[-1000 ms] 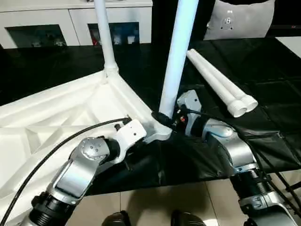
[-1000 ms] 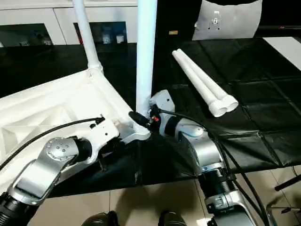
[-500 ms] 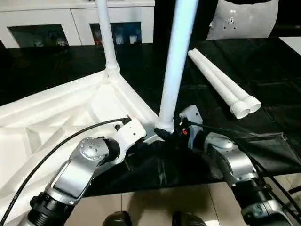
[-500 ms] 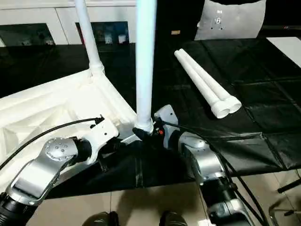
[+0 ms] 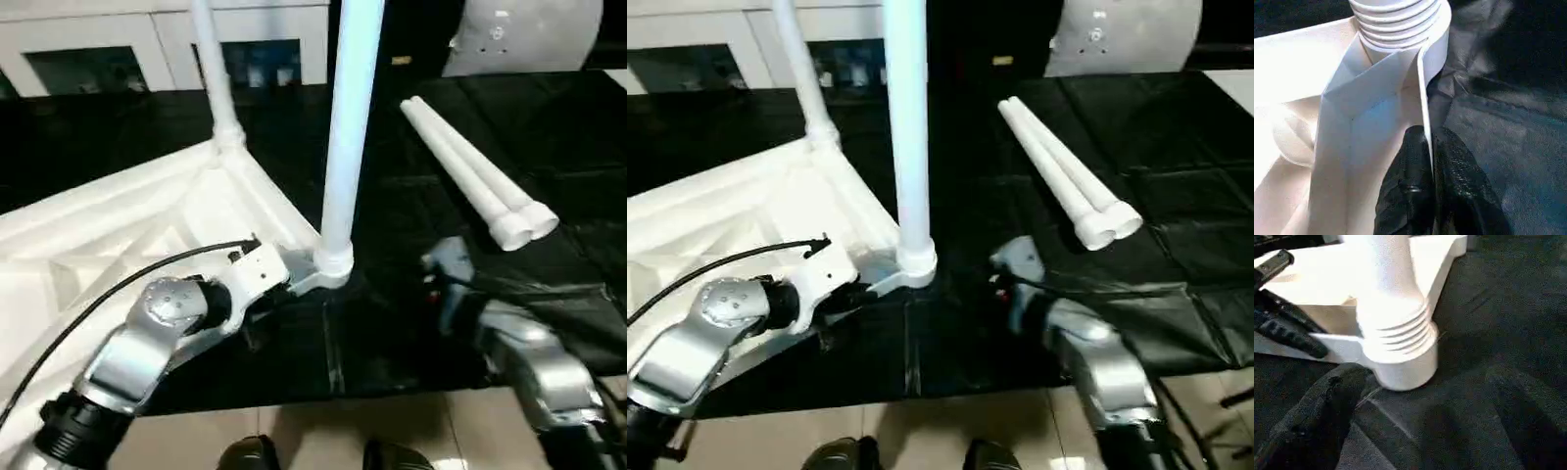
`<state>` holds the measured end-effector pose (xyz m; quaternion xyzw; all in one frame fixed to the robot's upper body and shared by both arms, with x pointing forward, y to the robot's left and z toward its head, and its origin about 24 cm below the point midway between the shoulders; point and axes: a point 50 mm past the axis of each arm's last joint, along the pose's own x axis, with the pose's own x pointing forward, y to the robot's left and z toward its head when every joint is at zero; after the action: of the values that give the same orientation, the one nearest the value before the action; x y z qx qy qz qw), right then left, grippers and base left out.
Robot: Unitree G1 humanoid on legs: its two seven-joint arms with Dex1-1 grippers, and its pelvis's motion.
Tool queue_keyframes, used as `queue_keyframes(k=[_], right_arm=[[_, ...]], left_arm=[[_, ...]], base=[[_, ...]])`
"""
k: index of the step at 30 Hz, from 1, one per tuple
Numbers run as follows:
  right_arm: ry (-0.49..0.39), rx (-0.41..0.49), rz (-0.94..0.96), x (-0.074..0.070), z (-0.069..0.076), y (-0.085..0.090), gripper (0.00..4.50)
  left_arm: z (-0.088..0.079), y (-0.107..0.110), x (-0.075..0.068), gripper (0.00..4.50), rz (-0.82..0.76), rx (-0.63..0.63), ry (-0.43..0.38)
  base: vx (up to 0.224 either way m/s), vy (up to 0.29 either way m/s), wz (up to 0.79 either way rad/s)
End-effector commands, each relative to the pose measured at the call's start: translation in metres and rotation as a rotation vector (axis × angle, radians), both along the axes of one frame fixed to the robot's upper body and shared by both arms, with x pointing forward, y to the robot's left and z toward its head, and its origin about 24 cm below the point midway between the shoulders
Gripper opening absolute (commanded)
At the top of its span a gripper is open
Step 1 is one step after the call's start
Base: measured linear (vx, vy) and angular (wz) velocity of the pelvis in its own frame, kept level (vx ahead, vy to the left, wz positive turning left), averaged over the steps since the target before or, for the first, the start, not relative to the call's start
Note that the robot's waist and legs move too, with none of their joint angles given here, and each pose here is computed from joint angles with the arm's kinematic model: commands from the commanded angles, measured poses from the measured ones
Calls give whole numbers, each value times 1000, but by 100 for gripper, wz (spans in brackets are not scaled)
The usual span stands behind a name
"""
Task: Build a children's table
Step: Insert table leg to table base, then rotate leg to tighten
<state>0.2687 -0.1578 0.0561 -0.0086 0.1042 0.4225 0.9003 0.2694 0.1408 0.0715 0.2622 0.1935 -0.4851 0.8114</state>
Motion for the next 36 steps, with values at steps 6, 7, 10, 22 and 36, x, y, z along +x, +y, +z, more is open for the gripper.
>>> queue_keyframes(k=[6, 7, 10, 22, 36], right_arm=[[-33, -20, 118, 1, 13, -1, 444], [-32, -28, 144, 1, 15, 1, 444], [-19, -41, 218, 1, 18, 5, 444], [23, -112, 406, 9, 19, 12, 398], [79, -152, 526, 11, 17, 14, 280]], left_arm=[[2, -7, 2, 0, -255, 30, 20], [1, -7, 4, 0, -289, 35, 27], [0, -7, 7, 0, -361, 42, 43], [-1, -17, 14, 0, -539, 67, 58], [-2, -14, 22, 0, -570, 96, 50]], base=[[0, 0, 0], [0, 0, 0], [0, 0, 0], [0, 0, 0], [0, 0, 0]])
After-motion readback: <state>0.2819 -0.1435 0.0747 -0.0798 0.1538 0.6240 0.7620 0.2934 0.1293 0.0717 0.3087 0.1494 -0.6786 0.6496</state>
